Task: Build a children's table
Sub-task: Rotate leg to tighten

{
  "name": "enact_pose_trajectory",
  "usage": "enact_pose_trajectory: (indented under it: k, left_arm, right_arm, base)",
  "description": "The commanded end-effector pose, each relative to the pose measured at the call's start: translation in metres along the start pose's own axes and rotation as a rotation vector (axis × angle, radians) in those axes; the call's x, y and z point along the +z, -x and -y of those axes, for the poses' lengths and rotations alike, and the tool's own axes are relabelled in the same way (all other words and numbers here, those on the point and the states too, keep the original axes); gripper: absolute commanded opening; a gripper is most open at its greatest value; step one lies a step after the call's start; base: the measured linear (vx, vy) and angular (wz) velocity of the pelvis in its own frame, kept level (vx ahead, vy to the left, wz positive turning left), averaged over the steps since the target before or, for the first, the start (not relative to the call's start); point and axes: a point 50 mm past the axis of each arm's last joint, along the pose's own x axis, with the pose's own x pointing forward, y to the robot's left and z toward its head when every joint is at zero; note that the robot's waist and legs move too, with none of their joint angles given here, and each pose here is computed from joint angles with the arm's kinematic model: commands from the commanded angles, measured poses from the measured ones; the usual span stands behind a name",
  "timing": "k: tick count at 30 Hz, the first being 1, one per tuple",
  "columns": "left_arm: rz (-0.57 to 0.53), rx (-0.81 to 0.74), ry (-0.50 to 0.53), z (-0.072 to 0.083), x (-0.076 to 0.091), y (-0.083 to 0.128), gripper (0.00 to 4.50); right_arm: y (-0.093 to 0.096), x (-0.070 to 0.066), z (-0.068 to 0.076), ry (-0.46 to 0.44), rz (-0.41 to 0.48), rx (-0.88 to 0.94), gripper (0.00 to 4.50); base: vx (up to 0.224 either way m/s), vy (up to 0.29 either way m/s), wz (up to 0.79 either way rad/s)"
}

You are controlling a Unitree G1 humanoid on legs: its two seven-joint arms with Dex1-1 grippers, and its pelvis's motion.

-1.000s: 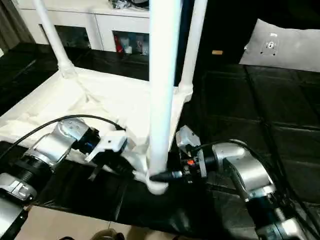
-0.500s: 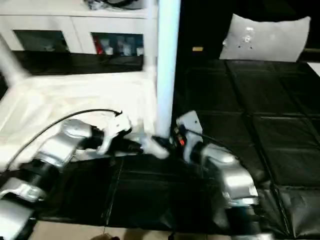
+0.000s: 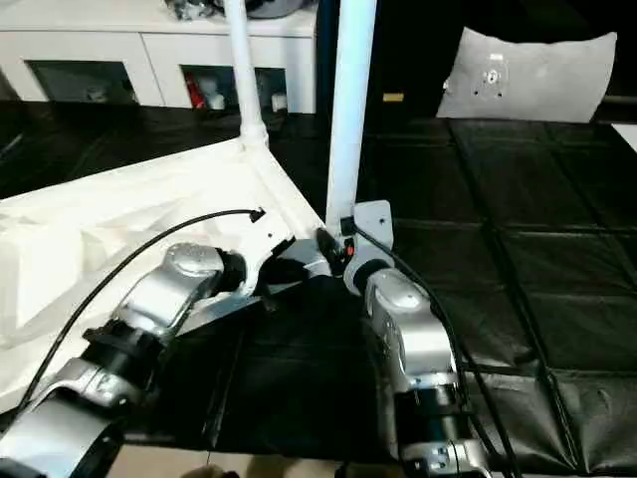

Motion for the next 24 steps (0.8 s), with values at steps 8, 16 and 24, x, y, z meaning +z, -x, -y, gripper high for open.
enact_pose_trajectory:
  k: [8, 16, 24]
  left_arm:
    - [-0.001, -0.142, -0.195, -0.012, 0.0, 0.028, 0.0]
    - [-0.02, -0.417, -0.317, -0.008, -0.001, 0.042, 0.0]
    - [-0.122, -0.619, -0.438, 0.001, -0.011, 0.045, 0.0]
  right_arm:
    - [0.024, -0.006, 0.01, 0.169, -0.012, 0.363, 3.59]
    - [0.044, 0.005, 0.033, 0.289, -0.064, 0.643, 4.14]
    - [0.061, 0.001, 0.032, 0.295, -0.215, 0.97, 4.14]
  base:
    - [0.0, 0.0, 0.0]
    - [0.0, 0.0, 0.0]
    - [0.0, 0.0, 0.0]
